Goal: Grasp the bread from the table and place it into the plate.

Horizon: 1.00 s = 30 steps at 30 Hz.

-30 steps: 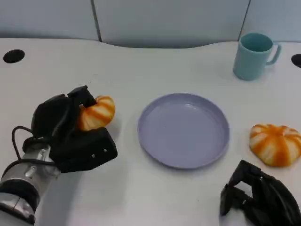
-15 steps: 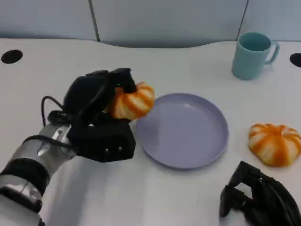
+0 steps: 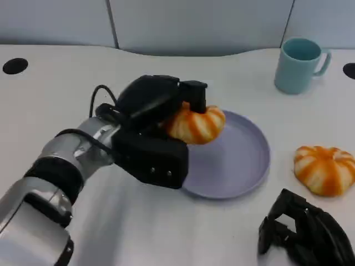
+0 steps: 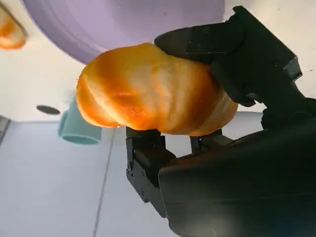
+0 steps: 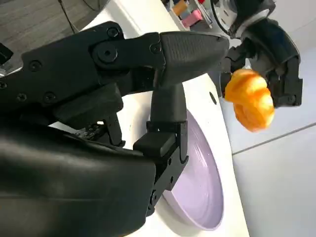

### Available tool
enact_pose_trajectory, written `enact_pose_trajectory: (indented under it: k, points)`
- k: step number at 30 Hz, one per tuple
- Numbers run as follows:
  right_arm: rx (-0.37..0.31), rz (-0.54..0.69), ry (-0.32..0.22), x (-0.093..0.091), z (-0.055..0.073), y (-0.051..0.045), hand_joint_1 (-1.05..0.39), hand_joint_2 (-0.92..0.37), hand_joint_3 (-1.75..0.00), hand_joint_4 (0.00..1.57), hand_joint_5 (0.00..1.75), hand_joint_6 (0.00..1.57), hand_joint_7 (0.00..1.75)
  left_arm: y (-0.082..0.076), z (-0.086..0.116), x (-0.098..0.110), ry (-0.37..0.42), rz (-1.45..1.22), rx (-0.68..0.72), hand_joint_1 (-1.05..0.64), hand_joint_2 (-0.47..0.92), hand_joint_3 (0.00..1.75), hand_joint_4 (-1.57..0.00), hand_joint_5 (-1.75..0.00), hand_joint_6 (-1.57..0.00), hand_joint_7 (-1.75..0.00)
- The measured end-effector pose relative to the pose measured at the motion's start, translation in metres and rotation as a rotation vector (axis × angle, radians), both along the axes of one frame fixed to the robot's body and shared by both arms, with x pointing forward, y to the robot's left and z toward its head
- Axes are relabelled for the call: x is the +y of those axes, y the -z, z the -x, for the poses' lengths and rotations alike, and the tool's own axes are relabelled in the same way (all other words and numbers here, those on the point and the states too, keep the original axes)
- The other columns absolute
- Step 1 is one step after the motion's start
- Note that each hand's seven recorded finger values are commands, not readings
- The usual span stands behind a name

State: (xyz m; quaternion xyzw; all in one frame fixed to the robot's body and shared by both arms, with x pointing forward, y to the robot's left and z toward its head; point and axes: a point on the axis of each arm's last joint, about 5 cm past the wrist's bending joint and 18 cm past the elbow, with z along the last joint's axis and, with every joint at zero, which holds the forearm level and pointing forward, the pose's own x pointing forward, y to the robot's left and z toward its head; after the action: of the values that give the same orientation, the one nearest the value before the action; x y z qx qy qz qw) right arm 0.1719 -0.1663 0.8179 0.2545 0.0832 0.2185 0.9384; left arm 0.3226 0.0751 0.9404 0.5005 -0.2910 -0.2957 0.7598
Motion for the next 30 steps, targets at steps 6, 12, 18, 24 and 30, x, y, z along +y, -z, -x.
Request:
enact_pose_trajectory:
  k: [6,12,18,24,30]
  points:
    - [-0.001,-0.003,-0.001,0.001,0.0,-0.0006,-0.6,-0.92,-0.33,0.73,1.75,0.61,1.51,0.008,0.003,-0.008,-0.003,-0.026,0.021,-0.32,0.8,0.74,-0.92,-1.75,-0.72,-1.75]
    - [0.0,0.002,-0.012,0.005,-0.001,-0.0015,-0.58,-0.92,-0.36,0.71,1.75,0.6,1.52,0.013,0.004,-0.015,-0.036,-0.069,0.032,-0.36,0.9,0.4,-0.91,-1.75,-0.64,-1.74]
    - [0.001,0.007,-0.018,0.006,0.0,-0.0014,-0.58,-0.92,-0.36,0.71,1.75,0.59,1.52,0.019,0.007,-0.027,-0.065,-0.092,0.016,-0.24,0.79,0.55,-0.76,-1.6,-0.73,-1.34]
    - [0.0,0.004,-0.008,0.008,0.001,-0.0024,-0.58,-0.92,-0.35,0.72,1.75,0.6,1.52,0.018,0.008,-0.034,-0.061,-0.112,0.073,-0.25,0.88,0.26,-0.59,-0.96,-0.64,-0.3]
    - [0.003,0.0,-0.008,0.008,0.001,-0.0029,-0.59,-0.92,-0.34,0.73,1.75,0.61,1.51,0.018,0.006,-0.034,-0.066,-0.199,0.176,-0.49,0.92,0.16,-0.16,-0.38,-0.36,-0.01]
